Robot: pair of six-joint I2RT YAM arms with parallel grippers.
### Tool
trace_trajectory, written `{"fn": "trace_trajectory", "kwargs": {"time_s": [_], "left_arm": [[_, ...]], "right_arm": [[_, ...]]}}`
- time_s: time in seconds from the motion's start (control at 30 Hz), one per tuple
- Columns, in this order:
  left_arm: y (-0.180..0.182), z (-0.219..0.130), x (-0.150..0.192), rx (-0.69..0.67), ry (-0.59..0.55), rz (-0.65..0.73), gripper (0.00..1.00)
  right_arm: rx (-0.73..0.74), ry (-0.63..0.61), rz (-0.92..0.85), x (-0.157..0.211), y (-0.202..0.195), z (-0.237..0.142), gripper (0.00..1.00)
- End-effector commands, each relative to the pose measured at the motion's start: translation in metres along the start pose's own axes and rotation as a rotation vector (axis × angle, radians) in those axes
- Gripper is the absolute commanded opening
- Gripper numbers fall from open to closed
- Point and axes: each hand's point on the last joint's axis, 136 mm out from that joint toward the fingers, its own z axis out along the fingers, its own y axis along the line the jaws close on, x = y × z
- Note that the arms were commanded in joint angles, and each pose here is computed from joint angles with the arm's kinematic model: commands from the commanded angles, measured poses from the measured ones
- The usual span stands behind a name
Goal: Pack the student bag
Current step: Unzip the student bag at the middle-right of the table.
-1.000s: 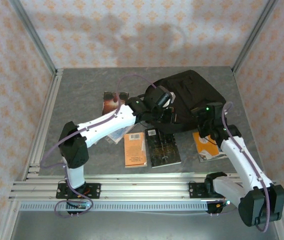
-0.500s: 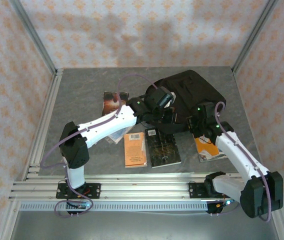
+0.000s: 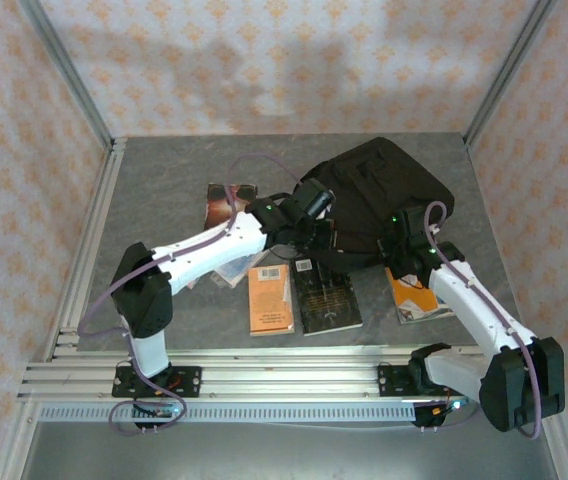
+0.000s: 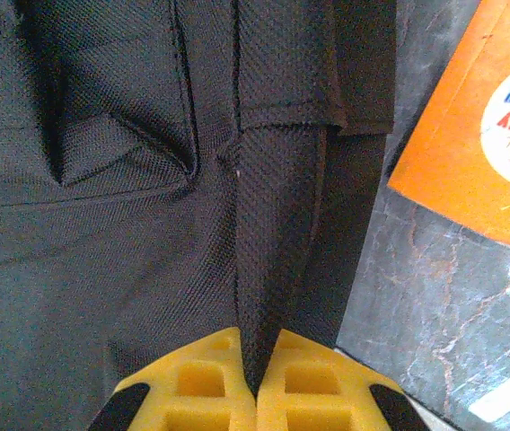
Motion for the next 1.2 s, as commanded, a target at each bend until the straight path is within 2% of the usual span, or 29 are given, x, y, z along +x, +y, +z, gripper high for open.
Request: {"fn": "trace_trajectory", "kwargs": {"time_s": [0.0,0.4,0.6,0.73,0.8,0.9,0.97,1.03,1.17], "left_arm": [[0.011,-0.026,-0.014,-0.032,-0.069,0.013,0.00],[0.044,-0.042,-0.026,-0.094,-0.108,-0.005,0.00],[0.047,-0.043,-0.026,-0.106,-0.110,0.008,0.00],[0.047,-0.040,-0.026,-0.105,-0.108,0.011,0.00],[0.040,-0.038,-0.028,-0.078,-0.104,0.006,0.00],[0.021,-0.036,-0.032,-0.040,-0.097,0.024,0.00],[0.005,-0.038,-0.034,-0.017,-0.095,0.050,0.00],[-0.011,-0.041,-0.036,0.005,-0.095,0.080,0.00],[-0.040,-0.050,-0.039,0.049,-0.099,0.138,0.00]], "right_arm": [[0.082,-0.098,-0.059,-0.016,-0.019,-0.002,0.00],[0.144,-0.216,-0.251,-0.044,-0.018,-0.012,0.00],[0.182,-0.235,-0.336,-0.056,-0.008,-0.013,0.00],[0.256,-0.257,-0.332,-0.070,-0.012,-0.014,0.00],[0.239,-0.248,-0.328,-0.069,-0.007,-0.014,0.09],[0.191,-0.206,-0.299,-0.062,0.002,-0.020,0.42],[0.174,-0.192,-0.257,-0.058,0.005,-0.028,0.59],[0.132,-0.204,-0.218,-0.059,0.010,-0.048,0.69],[0.103,-0.216,-0.172,-0.059,0.014,-0.081,0.75]]}}
